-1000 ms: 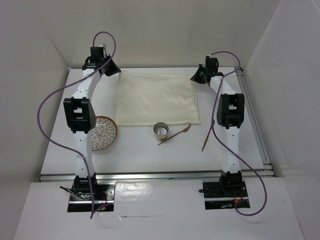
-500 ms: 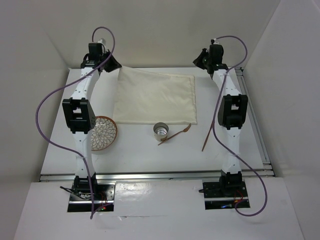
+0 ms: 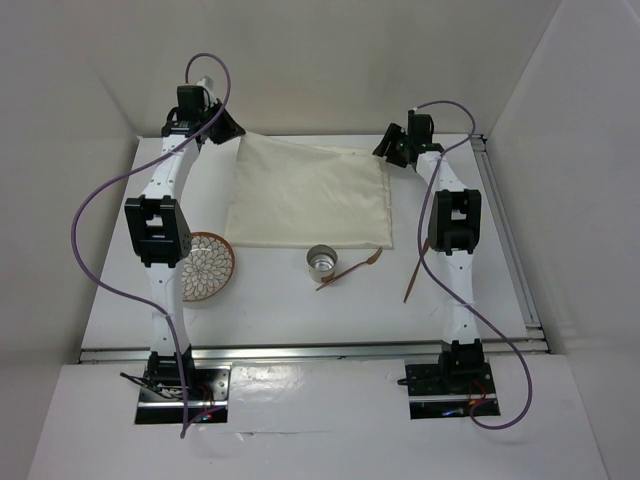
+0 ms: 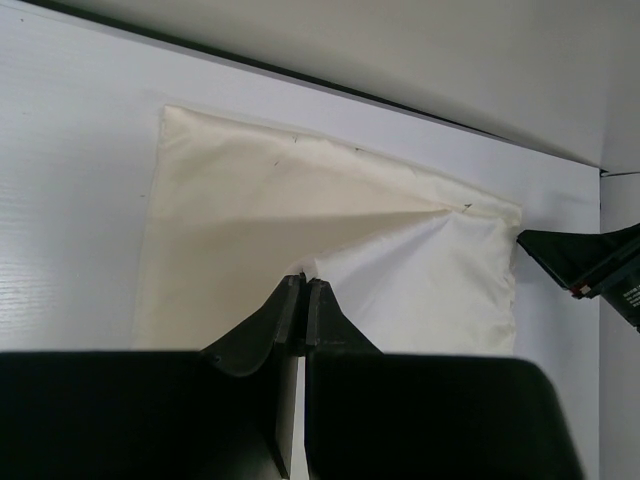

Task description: Set the dinner table for one person

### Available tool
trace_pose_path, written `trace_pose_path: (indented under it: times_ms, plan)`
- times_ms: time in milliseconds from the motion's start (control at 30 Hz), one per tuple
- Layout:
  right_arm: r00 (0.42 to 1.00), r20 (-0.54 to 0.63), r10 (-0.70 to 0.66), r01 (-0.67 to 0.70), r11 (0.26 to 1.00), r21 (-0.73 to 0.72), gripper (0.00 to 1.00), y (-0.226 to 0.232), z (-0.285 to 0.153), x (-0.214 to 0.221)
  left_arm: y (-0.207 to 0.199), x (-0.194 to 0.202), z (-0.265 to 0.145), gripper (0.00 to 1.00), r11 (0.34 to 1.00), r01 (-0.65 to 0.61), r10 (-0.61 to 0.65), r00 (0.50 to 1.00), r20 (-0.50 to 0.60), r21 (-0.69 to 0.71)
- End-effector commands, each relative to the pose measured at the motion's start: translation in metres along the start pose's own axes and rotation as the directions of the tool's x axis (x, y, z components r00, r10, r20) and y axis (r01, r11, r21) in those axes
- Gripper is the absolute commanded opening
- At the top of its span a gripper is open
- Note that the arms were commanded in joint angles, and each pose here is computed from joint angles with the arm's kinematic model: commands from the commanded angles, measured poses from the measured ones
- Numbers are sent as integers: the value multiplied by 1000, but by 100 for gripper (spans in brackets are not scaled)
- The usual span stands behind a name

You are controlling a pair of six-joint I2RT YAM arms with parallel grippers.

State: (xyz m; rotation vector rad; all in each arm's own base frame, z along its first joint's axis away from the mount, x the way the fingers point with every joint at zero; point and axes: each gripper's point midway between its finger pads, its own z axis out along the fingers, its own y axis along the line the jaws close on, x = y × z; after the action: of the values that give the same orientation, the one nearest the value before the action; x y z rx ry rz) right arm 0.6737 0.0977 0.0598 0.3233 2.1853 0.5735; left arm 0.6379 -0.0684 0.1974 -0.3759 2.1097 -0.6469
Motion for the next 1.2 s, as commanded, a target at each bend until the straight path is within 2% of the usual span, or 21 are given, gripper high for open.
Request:
trace_pose_path:
  times_ms: [0,300,400,433,633,700,833,933,967,1033,1100,1167]
  plan:
    - [1000,13,-28,28,999,-40,63,16,-5,-6,-4,-8,4,0,999,-29,28,999,29,35]
    - [998,-60,-13,8,997,-72,60,13,8,24,-2,-6,5,0,999,-19,18,999,28,35]
    - [997,-75,-1,-4,997,-78,57,14,8,29,-2,-6,5,0,999,-19,18,999,28,35]
    - [997,-80,-2,-5,996,-87,53,15,8,30,-2,-6,5,0,999,-19,18,999,28,35]
    - [997,-80,4,-13,994,-106,53,19,8,29,0,-3,6,0,999,-16,16,1000,20,31]
    - [996,-84,8,-15,996,-91,58,16,8,31,2,0,7,0,1000,-13,13,1000,12,27]
    - [997,-81,11,-16,998,-66,58,12,8,31,-2,-5,4,0,999,-19,18,999,28,35]
    - [998,-68,12,-15,999,-41,67,7,8,29,-2,-5,2,0,999,-29,28,999,28,35]
    - [997,-74,7,-9,1000,-23,67,1,9,34,0,-2,3,0,999,-25,25,999,20,31]
    - [997,-73,1,-3,1000,-18,57,5,10,37,1,-3,4,0,999,-25,25,999,25,23]
    - [998,-68,-11,9,999,-31,32,7,11,34,4,1,5,0,1000,-22,22,1000,17,18]
    - [997,-76,-8,6,1000,-27,14,6,11,36,0,-3,1,0,999,-25,25,999,25,23]
